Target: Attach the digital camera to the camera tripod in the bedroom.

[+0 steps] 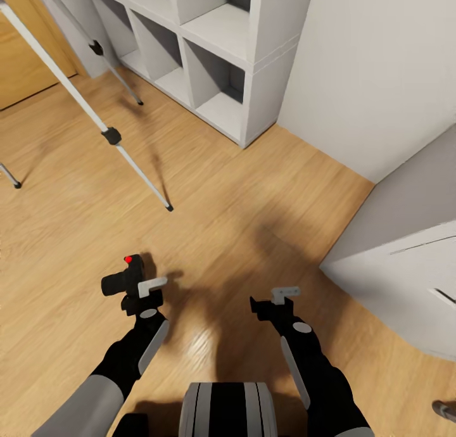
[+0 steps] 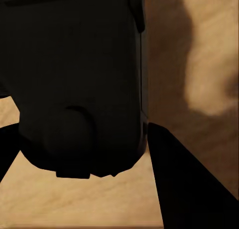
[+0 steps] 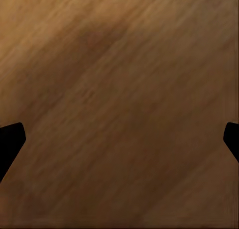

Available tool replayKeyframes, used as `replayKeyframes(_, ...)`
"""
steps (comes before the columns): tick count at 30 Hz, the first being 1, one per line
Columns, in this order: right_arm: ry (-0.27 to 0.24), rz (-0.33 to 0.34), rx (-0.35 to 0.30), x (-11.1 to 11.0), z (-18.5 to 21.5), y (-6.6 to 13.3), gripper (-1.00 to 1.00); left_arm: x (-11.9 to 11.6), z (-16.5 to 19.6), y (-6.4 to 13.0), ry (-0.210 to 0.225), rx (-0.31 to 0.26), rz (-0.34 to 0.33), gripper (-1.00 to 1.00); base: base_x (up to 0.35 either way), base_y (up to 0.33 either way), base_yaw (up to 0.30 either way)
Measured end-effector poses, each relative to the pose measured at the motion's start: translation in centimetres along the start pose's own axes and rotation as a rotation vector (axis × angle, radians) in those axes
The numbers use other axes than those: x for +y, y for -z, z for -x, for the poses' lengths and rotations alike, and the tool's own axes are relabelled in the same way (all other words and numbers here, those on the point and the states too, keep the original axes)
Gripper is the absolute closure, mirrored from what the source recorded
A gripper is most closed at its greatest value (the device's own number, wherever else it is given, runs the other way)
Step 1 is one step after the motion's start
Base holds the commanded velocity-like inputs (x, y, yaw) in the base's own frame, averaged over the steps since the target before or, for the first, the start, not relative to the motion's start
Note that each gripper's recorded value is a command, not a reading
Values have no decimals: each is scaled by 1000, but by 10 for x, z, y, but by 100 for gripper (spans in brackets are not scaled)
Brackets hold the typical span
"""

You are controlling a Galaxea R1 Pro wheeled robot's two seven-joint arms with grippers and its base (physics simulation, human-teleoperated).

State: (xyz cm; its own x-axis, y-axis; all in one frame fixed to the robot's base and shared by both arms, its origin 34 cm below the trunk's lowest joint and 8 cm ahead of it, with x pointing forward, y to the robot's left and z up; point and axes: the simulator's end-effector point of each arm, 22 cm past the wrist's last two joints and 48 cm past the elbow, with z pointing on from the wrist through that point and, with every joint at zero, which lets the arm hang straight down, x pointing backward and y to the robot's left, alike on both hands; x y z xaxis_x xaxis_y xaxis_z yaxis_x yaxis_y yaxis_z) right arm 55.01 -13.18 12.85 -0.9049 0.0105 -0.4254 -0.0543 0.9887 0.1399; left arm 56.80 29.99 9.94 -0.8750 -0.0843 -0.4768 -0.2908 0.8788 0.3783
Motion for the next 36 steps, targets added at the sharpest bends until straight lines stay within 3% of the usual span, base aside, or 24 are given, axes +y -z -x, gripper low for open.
replayKeyframes(11, 0, -3, 1, -1, -1, 0, -100, 7, 10, 3, 18, -14, 39, 100, -11, 0, 0)
replayKeyframes(21, 0, -1, -1, 1, 1, 1, -100, 21, -2, 4, 93, 50, 94, 100, 0, 0, 0)
replayKeyframes(36, 17, -3, -43, 3, 24, 17, -100, 44, 55, 16, 142, -47, 94, 100, 0, 0, 0)
